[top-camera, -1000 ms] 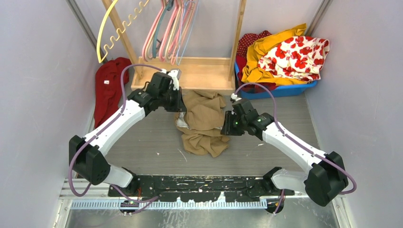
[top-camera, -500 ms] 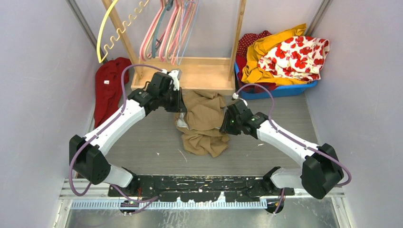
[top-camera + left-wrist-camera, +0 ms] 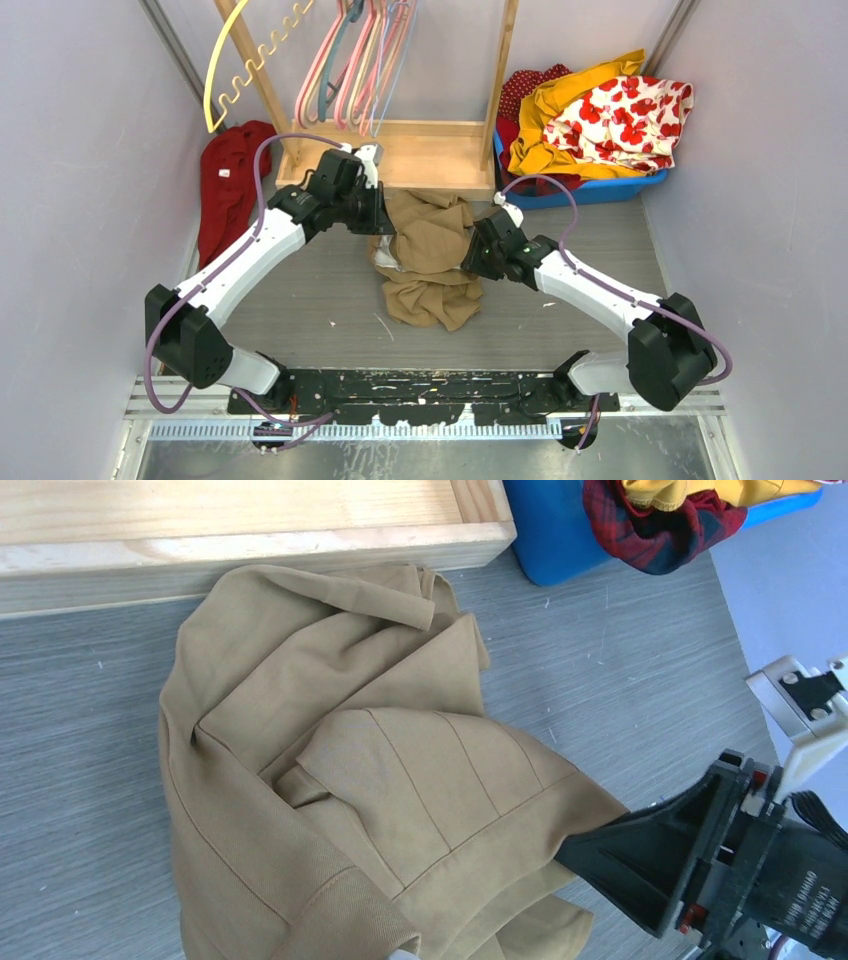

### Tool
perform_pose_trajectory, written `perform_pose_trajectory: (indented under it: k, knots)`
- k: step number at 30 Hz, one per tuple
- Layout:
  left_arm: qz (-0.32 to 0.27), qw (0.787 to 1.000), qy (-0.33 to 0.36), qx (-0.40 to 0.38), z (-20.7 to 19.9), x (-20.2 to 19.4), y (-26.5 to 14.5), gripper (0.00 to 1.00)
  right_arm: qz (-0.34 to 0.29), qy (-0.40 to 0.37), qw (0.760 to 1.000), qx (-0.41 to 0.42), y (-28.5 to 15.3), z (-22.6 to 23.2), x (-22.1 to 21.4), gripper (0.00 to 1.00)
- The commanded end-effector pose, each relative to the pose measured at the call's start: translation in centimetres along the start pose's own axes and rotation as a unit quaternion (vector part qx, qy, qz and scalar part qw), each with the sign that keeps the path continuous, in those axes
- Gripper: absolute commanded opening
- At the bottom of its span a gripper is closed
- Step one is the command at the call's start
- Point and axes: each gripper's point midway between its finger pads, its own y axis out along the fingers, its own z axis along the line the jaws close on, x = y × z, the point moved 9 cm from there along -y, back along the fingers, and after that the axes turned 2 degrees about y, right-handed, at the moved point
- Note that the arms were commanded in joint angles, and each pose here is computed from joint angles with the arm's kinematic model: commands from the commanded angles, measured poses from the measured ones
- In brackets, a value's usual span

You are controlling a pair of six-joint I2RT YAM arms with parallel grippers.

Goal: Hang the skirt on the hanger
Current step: Flatten out the skirt at the center of the board.

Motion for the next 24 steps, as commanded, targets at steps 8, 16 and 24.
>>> perform_pose_trajectory:
  k: [8,16,24]
  knots:
    - [-0.032,0.999,0.019,-0.037,-1.5,1.8,-1.2,0.0,-0.066,0.04,0.997,-0.019,1.3,0.3,1.2,0.39]
    - [-0.03,0.999,0.023,-0.037,-1.6,2.1,-1.1,0.0,-0.086,0.051,0.994,-0.038,1.7,-0.3,1.2,0.38]
    - [-0.028,0.999,0.027,-0.038,-1.6,2.2,-1.1,0.0,-0.125,0.066,0.989,-0.051,2.0,-0.5,1.9,0.41]
